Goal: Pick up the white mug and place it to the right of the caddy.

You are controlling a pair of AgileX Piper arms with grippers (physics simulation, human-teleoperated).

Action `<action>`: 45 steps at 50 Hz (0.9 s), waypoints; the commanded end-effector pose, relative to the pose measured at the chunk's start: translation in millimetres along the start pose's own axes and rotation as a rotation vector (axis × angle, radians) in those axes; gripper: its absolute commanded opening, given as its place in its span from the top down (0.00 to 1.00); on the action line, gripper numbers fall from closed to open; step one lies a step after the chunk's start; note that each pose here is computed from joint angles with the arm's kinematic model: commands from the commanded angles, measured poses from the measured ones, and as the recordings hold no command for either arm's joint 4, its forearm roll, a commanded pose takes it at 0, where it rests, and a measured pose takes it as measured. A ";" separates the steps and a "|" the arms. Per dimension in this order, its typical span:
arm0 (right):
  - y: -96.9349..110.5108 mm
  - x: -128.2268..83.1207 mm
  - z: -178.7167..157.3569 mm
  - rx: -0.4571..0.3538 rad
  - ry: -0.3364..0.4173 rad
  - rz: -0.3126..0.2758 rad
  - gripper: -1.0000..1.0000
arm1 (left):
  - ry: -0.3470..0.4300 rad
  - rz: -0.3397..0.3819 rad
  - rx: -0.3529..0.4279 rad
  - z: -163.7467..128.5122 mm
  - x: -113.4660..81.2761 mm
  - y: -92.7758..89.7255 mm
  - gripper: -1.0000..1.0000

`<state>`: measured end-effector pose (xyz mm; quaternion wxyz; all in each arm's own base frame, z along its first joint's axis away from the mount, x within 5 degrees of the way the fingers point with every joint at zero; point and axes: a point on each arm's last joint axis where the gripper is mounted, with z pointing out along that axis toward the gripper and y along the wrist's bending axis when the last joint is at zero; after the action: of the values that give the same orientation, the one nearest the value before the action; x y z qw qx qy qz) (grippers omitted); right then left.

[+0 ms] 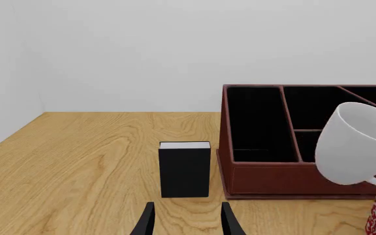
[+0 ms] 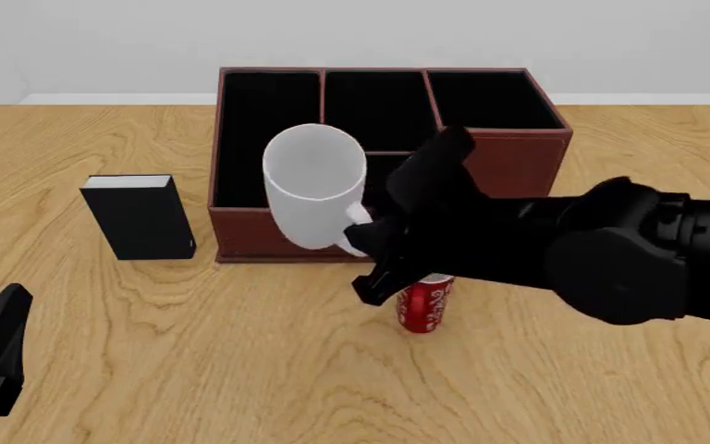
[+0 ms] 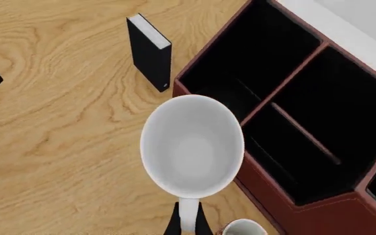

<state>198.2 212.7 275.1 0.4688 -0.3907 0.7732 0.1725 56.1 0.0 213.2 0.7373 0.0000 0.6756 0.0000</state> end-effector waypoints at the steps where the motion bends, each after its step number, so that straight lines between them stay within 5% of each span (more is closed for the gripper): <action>1: -9.3 -10.5 -32.5 0.034 -0.061 -0.002 1.00 | 0.000 0.000 0.000 0.0 0.0 0.0 0.00; 15: -20.3 -10.5 -56.6 0.080 -0.087 0.003 1.00 | 0.000 0.000 0.000 0.0 0.0 0.0 0.00; 45: -53.3 8.2 -120.5 0.269 -0.108 0.115 1.00 | 0.000 0.000 0.000 0.0 0.0 0.0 0.00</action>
<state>173.0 117.4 327.6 0.5370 -0.3004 0.7783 0.1247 56.1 0.0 213.2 0.7373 0.0000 0.6756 0.0000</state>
